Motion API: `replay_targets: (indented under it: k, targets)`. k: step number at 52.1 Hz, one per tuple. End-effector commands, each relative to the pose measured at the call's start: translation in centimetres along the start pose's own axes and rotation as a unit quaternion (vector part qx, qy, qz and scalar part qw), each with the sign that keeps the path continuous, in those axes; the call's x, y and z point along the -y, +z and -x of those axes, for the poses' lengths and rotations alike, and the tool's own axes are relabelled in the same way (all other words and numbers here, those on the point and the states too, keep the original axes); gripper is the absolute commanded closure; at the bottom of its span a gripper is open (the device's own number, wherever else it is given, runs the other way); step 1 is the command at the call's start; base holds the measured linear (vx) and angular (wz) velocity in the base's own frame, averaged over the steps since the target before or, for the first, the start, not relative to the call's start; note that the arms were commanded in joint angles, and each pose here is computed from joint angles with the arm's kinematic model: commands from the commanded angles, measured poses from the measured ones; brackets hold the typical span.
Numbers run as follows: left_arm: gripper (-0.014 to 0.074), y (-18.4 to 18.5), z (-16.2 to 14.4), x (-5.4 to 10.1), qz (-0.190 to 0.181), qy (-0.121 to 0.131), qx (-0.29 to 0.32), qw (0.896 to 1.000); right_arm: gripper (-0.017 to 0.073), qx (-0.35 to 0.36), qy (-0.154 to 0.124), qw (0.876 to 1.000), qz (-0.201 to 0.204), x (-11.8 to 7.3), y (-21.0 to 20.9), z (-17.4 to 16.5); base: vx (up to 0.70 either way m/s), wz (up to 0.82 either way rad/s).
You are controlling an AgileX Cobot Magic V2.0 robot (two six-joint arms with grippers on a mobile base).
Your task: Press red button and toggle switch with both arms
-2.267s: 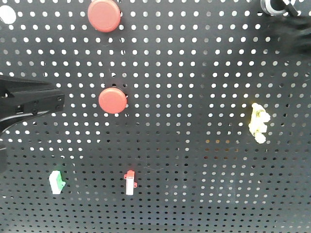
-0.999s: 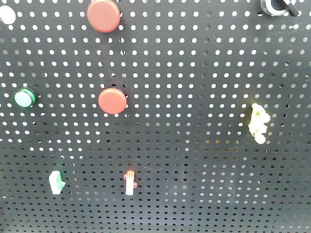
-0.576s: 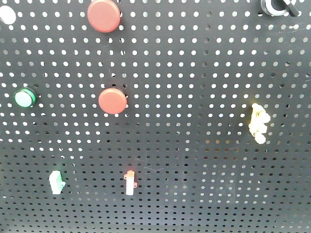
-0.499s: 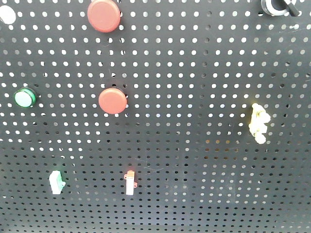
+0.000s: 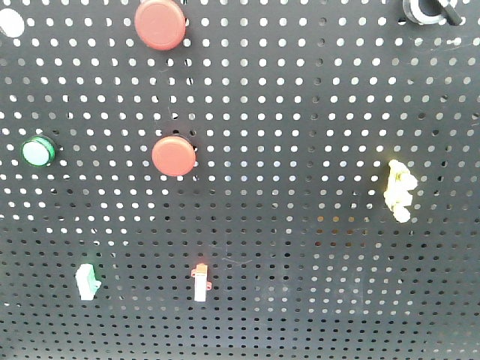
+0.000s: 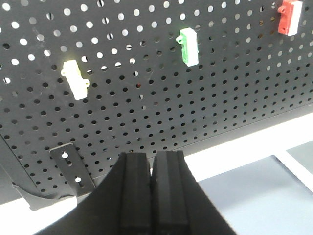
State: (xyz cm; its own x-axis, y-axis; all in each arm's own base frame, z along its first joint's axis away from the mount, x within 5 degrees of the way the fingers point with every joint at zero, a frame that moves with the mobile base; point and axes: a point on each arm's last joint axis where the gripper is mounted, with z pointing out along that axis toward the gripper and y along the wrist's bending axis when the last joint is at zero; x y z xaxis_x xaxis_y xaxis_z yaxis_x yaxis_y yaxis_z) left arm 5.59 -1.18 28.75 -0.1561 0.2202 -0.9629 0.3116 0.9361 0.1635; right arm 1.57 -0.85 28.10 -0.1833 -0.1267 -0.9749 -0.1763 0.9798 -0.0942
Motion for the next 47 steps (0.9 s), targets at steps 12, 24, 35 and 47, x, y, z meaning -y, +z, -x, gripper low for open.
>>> replay_targets:
  k: [12,24,35,47]
  targets:
    - [0.0592,0.1,1.0,0.0,0.015,0.044,0.062,0.997,0.0562,0.042,-0.009,0.999,-0.006,0.1,-0.4,1.2,0.00,0.00]
    - [0.0592,1.4,-2.9,0.2,0.081,-0.005,0.136,0.987,0.0562,0.042,-0.009,0.999,-0.006,0.1,-0.4,1.2,0.00,0.00]
    - [0.0592,2.0,-8.5,0.6,0.118,-0.073,0.157,0.978,0.0562,0.042,-0.009,0.999,-0.006,0.1,-0.4,1.2,0.00,0.00]
    - [0.0592,1.8,-8.9,0.8,0.117,-0.069,0.139,0.981,0.0562,0.042,-0.009,0.999,-0.006,0.1,-0.4,1.2,0.00,0.00]
